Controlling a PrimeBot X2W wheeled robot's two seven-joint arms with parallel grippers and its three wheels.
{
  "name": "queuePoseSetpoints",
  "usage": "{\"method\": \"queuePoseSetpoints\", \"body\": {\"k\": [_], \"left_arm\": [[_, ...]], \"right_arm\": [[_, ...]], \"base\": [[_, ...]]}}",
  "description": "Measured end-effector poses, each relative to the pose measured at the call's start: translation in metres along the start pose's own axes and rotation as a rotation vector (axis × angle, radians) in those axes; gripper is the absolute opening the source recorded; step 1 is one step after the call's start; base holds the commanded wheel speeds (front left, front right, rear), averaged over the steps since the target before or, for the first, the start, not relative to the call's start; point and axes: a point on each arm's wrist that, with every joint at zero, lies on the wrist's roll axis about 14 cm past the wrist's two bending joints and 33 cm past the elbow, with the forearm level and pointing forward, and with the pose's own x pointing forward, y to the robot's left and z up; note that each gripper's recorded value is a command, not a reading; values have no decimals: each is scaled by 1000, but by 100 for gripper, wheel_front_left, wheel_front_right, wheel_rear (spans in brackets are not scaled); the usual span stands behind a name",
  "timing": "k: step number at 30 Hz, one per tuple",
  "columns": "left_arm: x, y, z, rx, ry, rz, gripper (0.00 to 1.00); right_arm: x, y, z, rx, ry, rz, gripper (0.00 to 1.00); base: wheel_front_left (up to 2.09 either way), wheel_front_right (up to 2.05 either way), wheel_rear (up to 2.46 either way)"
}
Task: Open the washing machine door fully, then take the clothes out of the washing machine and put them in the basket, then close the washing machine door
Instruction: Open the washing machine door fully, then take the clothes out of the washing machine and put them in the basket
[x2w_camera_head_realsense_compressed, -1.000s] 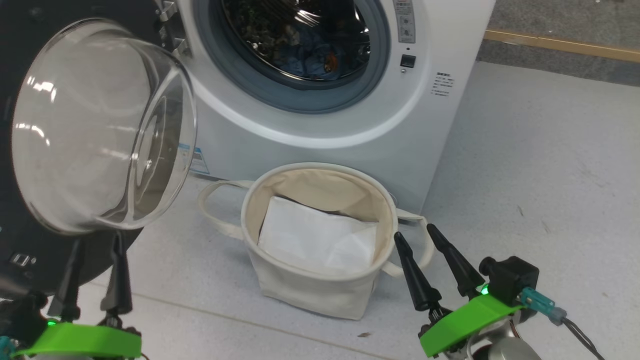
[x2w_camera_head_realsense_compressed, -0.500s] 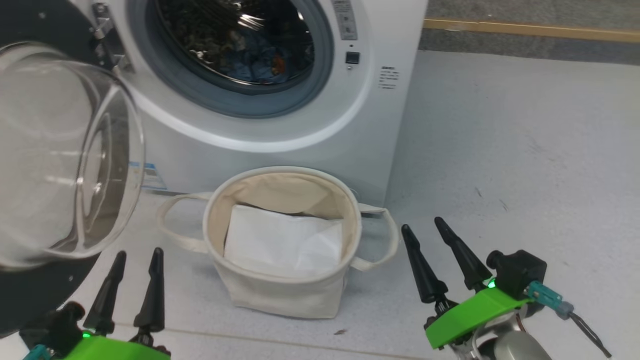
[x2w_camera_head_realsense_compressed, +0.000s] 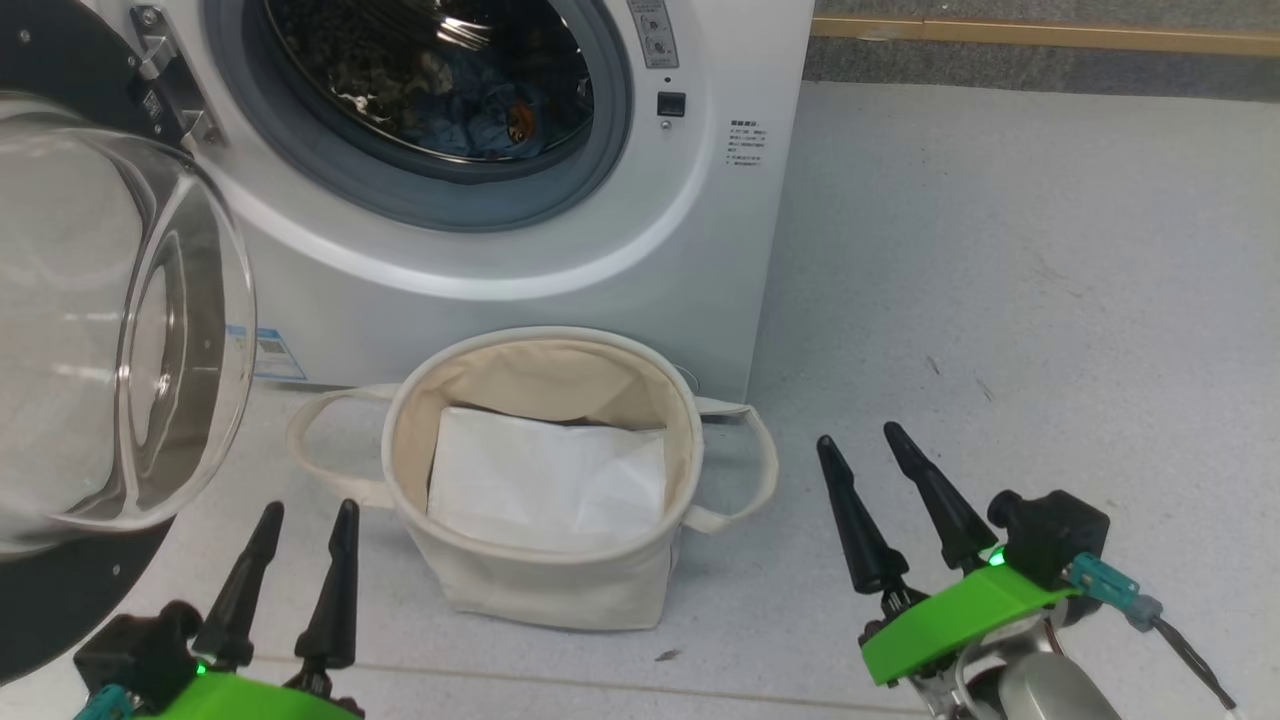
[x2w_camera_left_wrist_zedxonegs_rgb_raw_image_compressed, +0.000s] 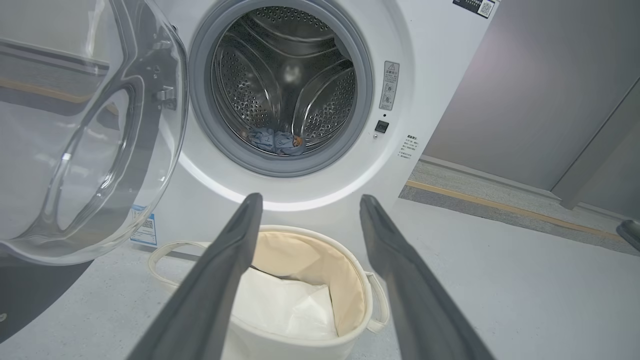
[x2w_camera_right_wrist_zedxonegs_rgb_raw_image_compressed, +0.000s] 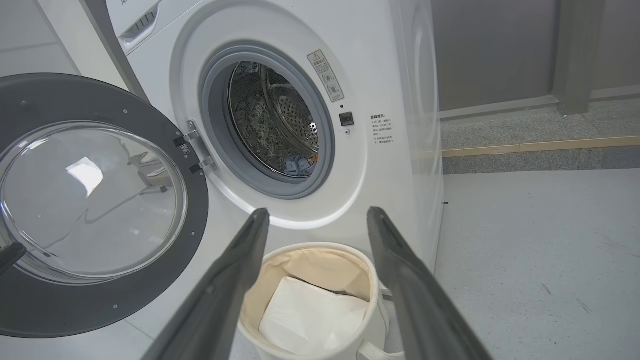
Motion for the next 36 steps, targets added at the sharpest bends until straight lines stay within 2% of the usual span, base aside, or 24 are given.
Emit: {"method": "queuePoseSetpoints", "body": {"k": [11,27,36], "left_arm": [[1,-5,-4,11,18,-19,100],[2,-7,-9,16,41,-24,100],[15,-9,-6,-24,20,-12,100]], "right_arm": [[1,-1,-1,0,2,-1,100],[2,1,1,-3,-3,6,100],[9,1,3,-5,-9,15,100]], "base": [[59,-58,-1],[184,-190,6],[92,-92,0]]}}
